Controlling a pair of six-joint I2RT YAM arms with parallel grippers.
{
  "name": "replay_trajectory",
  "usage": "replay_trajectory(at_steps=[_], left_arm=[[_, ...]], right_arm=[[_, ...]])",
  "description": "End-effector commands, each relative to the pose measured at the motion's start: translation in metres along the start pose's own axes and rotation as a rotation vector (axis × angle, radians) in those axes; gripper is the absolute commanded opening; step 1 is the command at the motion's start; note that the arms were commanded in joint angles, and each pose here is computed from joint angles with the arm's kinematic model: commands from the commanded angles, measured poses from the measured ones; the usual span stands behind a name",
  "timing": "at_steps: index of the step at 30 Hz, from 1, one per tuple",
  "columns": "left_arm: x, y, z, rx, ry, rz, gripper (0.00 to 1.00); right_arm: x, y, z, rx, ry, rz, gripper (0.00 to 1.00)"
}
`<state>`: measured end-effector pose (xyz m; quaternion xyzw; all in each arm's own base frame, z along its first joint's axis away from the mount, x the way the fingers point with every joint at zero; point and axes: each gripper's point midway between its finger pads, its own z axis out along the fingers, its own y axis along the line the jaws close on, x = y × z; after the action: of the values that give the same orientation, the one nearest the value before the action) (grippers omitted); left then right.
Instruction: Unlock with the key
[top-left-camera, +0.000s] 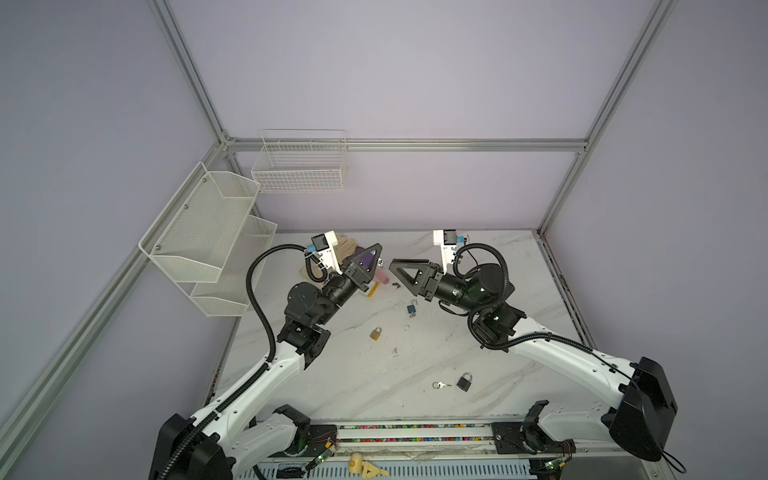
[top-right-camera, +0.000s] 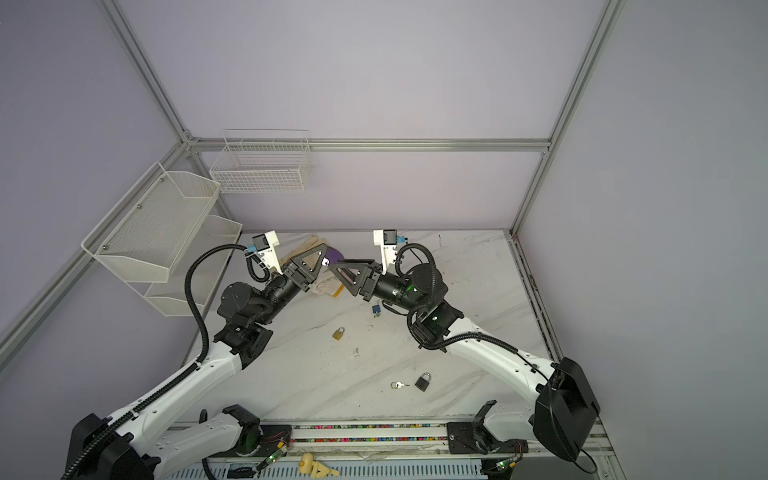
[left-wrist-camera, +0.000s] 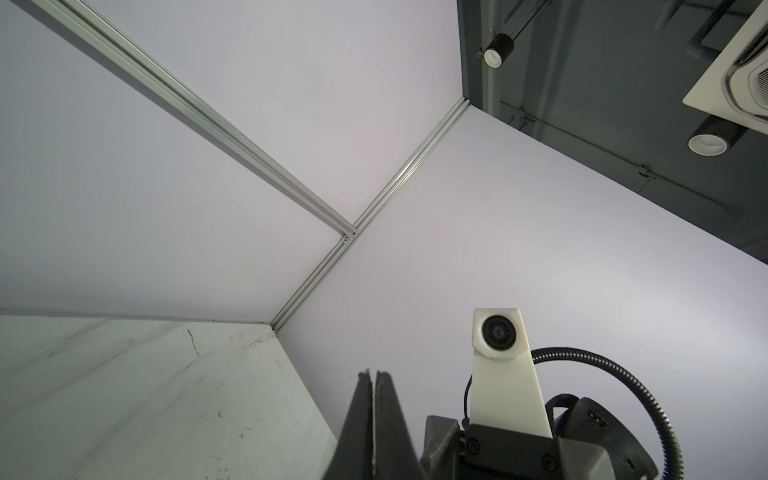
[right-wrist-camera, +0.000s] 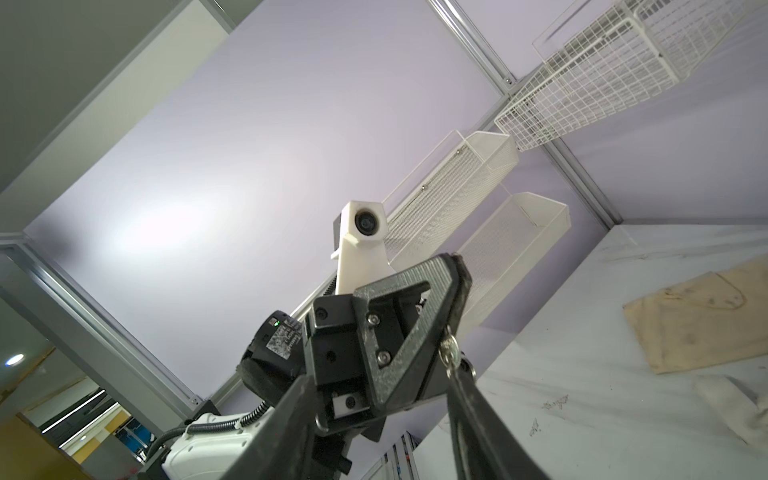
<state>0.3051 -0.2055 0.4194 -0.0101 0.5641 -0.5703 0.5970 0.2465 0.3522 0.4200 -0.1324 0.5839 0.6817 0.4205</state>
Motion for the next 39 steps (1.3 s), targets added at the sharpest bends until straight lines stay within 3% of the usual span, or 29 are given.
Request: replay_trajectory(at_steps=[1,17,39], left_arm=[[-0.005,-0.008,-0.003,0.041,-0.047,0.041,0.00],[-0.001,-0.015,-0.001,0.078,-0.023,0.038,0.00],[-0.001,-0.030,0.002,0.129,-0.006,0.028,0.00]], right_arm=[[-0.014,0.004,0.002,-0.030,-0.054,0.034,0.50],[0.004,-0.002,0.023,-0.157,0.018,0.063,0.34],[0.000,-0.001,0.027,-0.154,0.009,0.035,0.08]])
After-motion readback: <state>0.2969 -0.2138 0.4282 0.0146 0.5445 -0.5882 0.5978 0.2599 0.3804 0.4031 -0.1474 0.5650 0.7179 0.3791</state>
